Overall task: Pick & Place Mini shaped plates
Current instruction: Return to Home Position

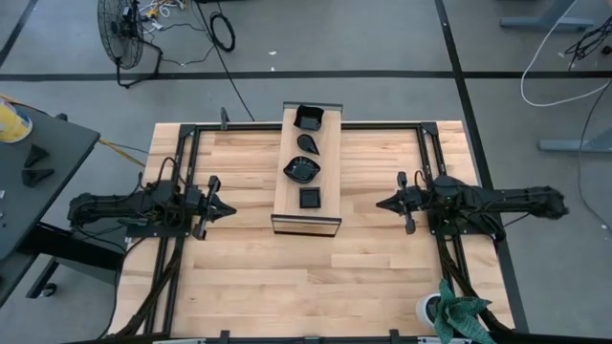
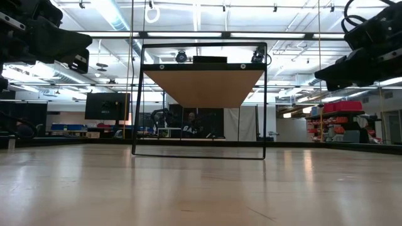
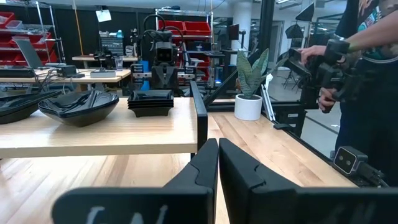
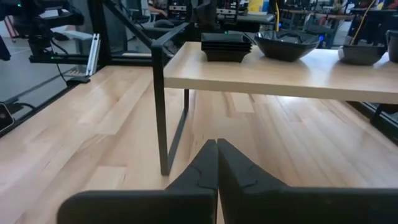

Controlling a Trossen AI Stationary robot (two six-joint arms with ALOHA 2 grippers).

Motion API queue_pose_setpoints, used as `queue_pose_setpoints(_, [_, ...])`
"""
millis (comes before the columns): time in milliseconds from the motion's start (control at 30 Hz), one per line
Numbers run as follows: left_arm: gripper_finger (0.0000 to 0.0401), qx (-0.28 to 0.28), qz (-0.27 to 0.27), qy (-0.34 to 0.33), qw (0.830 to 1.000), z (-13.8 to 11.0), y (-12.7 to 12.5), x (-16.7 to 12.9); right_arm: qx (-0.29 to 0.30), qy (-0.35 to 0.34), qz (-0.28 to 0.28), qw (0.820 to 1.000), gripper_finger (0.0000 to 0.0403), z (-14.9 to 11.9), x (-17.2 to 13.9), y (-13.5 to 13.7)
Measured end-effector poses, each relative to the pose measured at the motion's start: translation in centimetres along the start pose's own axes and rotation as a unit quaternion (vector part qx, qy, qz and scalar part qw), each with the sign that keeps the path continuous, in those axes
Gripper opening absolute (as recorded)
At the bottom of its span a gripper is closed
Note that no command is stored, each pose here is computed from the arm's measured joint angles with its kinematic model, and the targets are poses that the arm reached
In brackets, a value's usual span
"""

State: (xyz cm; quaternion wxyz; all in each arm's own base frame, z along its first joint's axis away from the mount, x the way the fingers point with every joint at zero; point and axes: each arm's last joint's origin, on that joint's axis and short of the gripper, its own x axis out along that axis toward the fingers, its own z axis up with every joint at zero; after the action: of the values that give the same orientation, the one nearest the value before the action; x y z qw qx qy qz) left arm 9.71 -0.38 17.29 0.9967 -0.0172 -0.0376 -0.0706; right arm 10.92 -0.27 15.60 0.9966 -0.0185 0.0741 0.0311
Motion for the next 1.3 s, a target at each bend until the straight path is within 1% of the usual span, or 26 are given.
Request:
queue_pose_setpoints(300, [0.0018,0.0,0.0,0.0,1.0,0.0,0.0,0.0,-0.004,-0.037,-0.002,0.999,0.0,0.5,-0.6,0.0])
queue_pose_setpoints(433, [0.0018,0.0,0.0,0.0,1.0,0.0,0.0,0.0,-0.007,-0.061,-0.016,0.998,0.0,0.9,-1.0,0.0])
queue_pose_setpoints(667, [0.0018,0.0,0.0,0.0,1.0,0.0,0.0,0.0,-0.01,-0.095,-0.018,0.995,0.0,1.4,-1.5,0.0])
queue_pose_setpoints(967, [0.0018,0.0,0.0,0.0,1.0,0.0,0.0,0.0,-0.003,-0.095,-0.007,0.995,0.0001,1.4,-1.5,0.2])
queue_pose_setpoints(1300, [0.0018,0.0,0.0,0.0,1.0,0.0,0.0,0.0,-0.003,-0.095,-0.008,0.995,0.0018,1.4,-1.5,0.2])
